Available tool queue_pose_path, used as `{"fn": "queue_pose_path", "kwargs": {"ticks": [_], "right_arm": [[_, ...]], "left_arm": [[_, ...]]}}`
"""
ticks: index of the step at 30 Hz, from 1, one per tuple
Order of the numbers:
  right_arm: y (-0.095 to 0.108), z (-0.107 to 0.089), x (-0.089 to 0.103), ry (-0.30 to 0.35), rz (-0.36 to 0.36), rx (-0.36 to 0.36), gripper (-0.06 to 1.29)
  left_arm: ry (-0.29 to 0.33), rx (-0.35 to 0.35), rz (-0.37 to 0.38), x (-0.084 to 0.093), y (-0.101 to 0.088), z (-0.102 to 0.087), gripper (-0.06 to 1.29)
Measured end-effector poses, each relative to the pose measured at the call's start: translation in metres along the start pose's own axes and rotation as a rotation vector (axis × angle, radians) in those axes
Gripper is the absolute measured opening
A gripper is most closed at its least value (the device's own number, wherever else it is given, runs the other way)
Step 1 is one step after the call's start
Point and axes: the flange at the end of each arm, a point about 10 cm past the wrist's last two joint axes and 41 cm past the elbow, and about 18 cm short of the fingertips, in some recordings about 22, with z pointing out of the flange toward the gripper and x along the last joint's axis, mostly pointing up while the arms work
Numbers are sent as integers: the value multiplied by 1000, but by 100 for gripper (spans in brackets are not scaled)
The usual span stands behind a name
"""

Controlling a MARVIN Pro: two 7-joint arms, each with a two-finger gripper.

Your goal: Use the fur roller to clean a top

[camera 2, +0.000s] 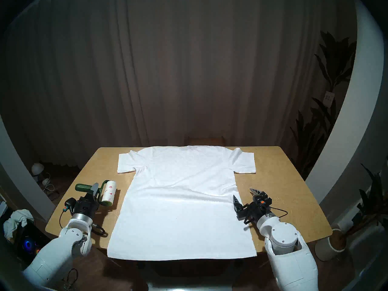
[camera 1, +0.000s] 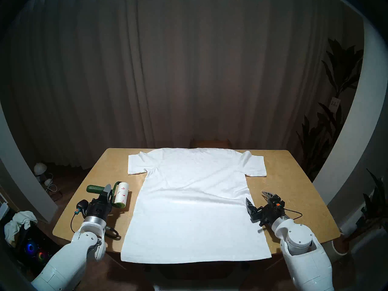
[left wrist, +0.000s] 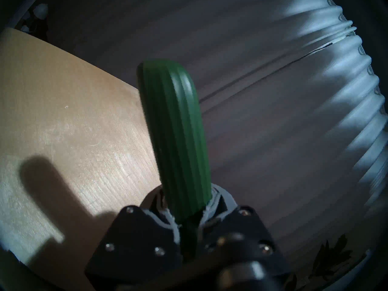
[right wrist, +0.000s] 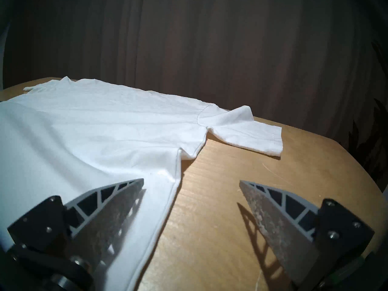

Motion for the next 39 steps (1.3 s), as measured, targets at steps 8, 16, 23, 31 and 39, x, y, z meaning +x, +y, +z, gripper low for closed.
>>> {"fn": "queue_pose_path", "kwargs": {"ticks": [8, 16, 23, 31, 39], "right_arm": [[0, -10, -1, -34, -7, 17, 120], [2, -22, -3, -66, -34, 32, 120], [6, -31, -3, -86, -55, 48, 120], [5, -35, -2, -47, 3, 57, 120], [15, -32, 21, 46, 73, 2, 120]], "left_arm": [[-2, -19, -22, -2, -1, 0, 7], [4, -30, -27, -3, -1, -2, 7], [12, -31, -24, -4, -2, -3, 7], [14, -33, -19, -5, -2, -3, 7], [-5, -47, -50, -4, -1, 0, 7]]}}
